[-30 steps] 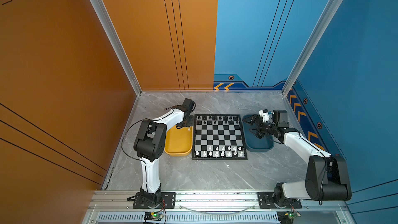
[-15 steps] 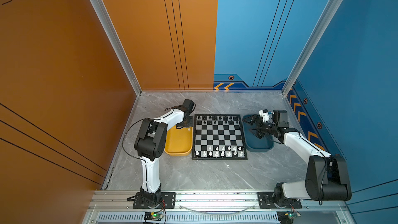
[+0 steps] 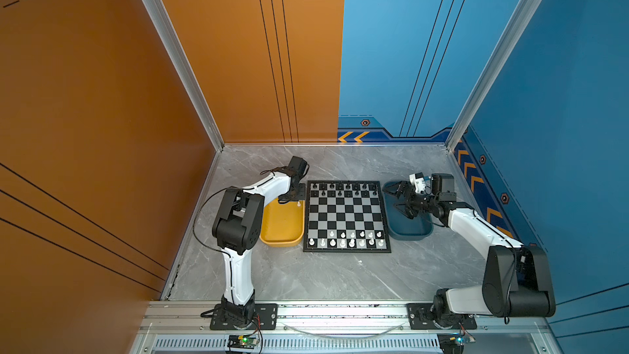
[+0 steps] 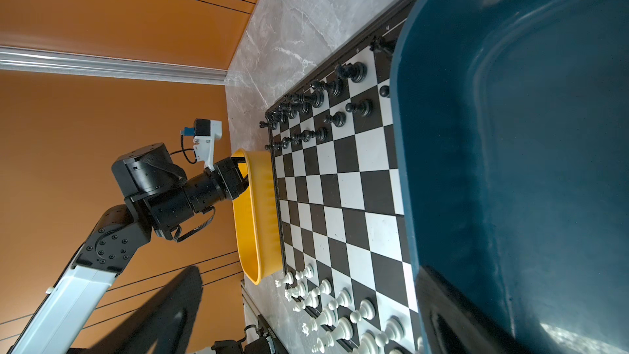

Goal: Set up the chess pieces on the board
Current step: 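Close the left gripper on one white pawn and lift it, then carry the white pawn with the left gripper over the board's near row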

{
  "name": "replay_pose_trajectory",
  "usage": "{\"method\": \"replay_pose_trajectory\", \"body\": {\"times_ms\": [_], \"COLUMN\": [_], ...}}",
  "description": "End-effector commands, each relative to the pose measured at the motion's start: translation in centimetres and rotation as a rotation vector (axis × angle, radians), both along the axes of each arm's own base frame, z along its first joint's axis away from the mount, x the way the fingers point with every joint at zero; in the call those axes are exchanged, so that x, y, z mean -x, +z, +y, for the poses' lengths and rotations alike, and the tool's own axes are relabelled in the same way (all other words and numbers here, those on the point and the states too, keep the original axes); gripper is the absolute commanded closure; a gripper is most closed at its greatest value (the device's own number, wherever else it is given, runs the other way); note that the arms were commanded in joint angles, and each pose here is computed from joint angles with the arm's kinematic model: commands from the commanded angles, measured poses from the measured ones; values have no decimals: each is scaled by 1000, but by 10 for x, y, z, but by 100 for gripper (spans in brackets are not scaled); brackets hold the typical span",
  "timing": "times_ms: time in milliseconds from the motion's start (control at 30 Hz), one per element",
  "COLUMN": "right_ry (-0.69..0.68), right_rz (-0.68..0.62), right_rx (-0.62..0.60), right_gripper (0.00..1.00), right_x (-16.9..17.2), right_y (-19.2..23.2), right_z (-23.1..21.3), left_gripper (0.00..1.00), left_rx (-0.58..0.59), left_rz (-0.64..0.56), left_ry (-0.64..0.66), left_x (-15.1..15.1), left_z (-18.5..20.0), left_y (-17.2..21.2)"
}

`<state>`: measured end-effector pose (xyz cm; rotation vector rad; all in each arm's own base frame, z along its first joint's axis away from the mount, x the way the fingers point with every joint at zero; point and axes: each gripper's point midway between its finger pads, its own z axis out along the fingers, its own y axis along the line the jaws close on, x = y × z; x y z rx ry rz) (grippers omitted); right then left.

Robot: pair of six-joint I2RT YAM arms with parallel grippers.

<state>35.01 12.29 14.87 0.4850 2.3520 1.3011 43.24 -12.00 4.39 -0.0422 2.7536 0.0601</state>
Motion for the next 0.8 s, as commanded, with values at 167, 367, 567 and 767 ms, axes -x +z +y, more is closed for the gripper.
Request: {"method": "replay_pose_trajectory", "body": {"times_ms": [167, 367, 567, 767], "right_ry": [-6, -8, -11, -10], "right_rz": [-6, -13, -21, -17], "right_rx": [-3, 0, 1, 2], "right_gripper": [0, 0, 0, 0], "right_x": [-1, 1, 3, 3], "right_y": [5, 7, 10, 8], "right_z": [-1, -1, -1, -1], "left_gripper": [100, 100, 100, 100], "left_rx": [13, 31, 16, 26], "left_rz": [-75, -104, -100, -85], "left_ry": [-92, -161, -260, -350], "left_x": [24, 44, 69, 94], "left_z": [-14, -29, -53, -78], "left_y": [63, 93, 105, 106]}}
